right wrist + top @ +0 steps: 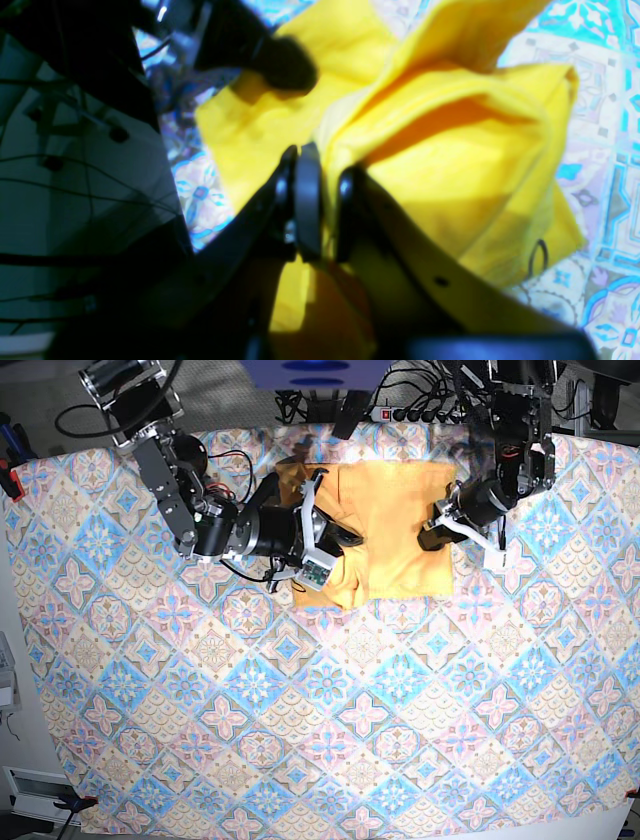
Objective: Fold the T-shirt properly
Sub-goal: 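Fold the held strip end toward the left gripper with the right gripper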
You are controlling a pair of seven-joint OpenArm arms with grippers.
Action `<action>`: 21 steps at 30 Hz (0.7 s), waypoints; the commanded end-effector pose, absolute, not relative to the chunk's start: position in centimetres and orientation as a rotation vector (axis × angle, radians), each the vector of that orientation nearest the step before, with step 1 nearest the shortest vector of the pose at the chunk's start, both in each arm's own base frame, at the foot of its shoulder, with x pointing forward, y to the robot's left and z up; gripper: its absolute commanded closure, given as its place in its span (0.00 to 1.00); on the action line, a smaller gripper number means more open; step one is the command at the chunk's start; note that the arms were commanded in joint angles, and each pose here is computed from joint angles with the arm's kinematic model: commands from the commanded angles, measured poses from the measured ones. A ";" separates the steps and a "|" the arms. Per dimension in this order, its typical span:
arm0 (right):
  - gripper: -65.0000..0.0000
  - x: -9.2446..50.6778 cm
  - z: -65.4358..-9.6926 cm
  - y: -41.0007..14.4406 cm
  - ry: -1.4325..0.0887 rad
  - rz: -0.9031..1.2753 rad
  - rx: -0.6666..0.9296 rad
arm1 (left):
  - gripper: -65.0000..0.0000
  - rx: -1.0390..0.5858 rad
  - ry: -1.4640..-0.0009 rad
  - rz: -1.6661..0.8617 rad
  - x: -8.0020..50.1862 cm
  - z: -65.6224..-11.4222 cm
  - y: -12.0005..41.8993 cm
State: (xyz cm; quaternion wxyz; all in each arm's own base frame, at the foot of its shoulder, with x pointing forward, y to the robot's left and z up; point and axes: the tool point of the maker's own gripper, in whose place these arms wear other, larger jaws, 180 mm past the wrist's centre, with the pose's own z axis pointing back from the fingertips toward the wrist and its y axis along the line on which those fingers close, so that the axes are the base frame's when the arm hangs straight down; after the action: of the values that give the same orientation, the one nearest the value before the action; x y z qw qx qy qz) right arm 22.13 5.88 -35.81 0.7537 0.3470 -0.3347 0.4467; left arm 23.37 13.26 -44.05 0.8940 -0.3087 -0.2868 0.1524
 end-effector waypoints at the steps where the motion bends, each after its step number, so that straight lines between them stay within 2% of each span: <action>1: 0.98 23.1 -34.1 6.4 -0.793 0.979 0.788 | 1.00 -0.667 -0.618 0.310 23.8 -43.3 12.8; 6: 0.98 24.2 -33.6 6.7 -0.814 1.031 0.750 | 1.00 -0.704 -0.553 0.264 23.7 -44.7 10.2; 12: 0.98 24.2 -33.7 7.6 -0.801 1.083 0.752 | 1.00 -0.684 -0.562 0.269 23.8 -44.6 11.4; 16: 0.98 24.2 -34.9 7.3 -0.767 1.065 0.750 | 1.00 -0.667 -0.622 0.195 23.9 -42.4 12.6; 18: 0.98 24.2 -35.2 7.2 -0.757 1.059 0.750 | 0.89 -0.685 -0.655 0.127 23.9 -41.1 12.0; 21: 0.98 24.3 -35.6 7.1 -0.747 1.054 0.746 | 0.67 -0.686 -0.664 0.118 23.9 -40.8 12.1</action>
State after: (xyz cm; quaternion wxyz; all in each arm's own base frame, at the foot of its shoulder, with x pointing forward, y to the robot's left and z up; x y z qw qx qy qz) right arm 23.43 6.75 -37.02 0.7468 0.3309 -0.3173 0.4818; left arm 23.42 11.87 -41.67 0.8922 -0.3269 -0.3051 0.0632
